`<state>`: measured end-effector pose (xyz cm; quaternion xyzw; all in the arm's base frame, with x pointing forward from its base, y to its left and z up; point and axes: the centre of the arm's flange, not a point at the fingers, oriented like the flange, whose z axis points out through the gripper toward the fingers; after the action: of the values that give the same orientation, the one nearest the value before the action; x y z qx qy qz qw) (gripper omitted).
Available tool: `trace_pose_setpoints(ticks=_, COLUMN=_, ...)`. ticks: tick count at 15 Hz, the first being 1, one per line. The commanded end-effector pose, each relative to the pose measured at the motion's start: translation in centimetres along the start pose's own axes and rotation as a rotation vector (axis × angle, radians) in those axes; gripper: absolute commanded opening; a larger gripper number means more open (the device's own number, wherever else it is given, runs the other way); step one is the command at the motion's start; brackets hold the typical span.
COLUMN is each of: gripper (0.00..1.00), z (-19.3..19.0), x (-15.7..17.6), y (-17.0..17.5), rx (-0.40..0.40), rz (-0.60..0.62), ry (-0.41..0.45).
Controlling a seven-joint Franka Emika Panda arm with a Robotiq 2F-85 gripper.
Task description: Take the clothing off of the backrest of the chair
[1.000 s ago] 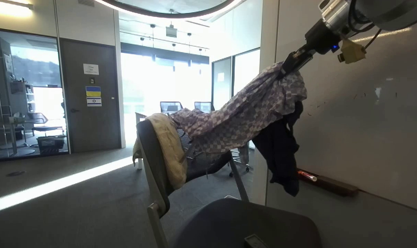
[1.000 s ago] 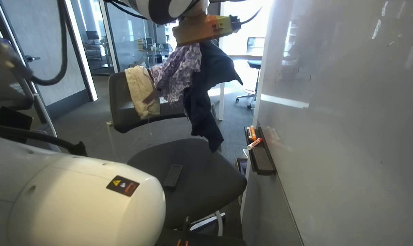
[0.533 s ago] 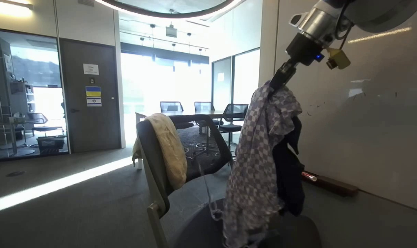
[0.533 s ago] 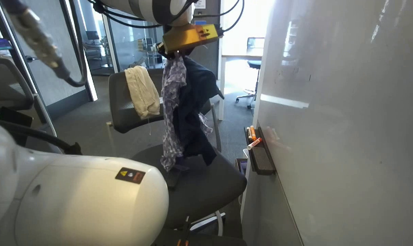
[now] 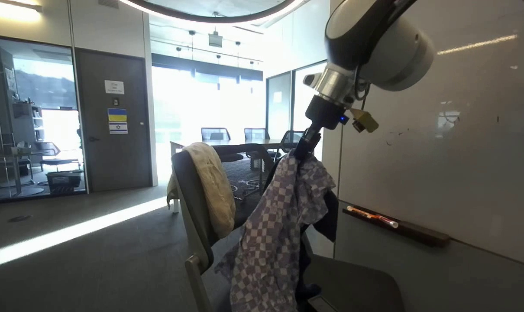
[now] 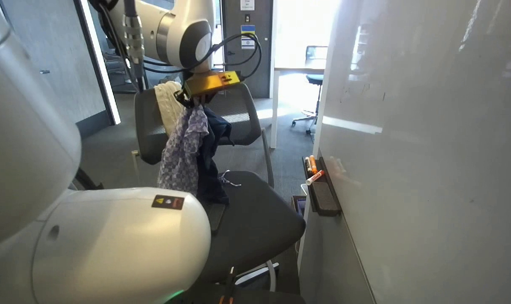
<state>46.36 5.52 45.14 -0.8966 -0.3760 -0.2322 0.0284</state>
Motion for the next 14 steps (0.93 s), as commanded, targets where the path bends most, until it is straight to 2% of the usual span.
trace_pose_setpoints(ticks=1, gripper=0.03, z=5.1, x=2.0, y=2.2, rx=0.032, rz=0.003, ry=-0.026)
trace_pose_setpoints(ticks=4, gripper=0.03, z=9.3, x=0.8, y=2.3, rx=0.076, rz=0.014, ry=-0.135)
trace_pose_setpoints(ticks=9, gripper=0.03, z=16.0, x=0.8, y=1.4, rx=0.172, rz=0.006, ry=-0.218)
trace_pose_setpoints(ticks=12, gripper=0.03, z=20.0, x=1.5, y=0.3, rx=0.228, rz=0.007, ry=-0.221)
trace_pose_setpoints(ticks=14, gripper=0.03, z=22.8, x=1.7, y=-0.4, rx=0.251, rz=0.026, ry=-0.255)
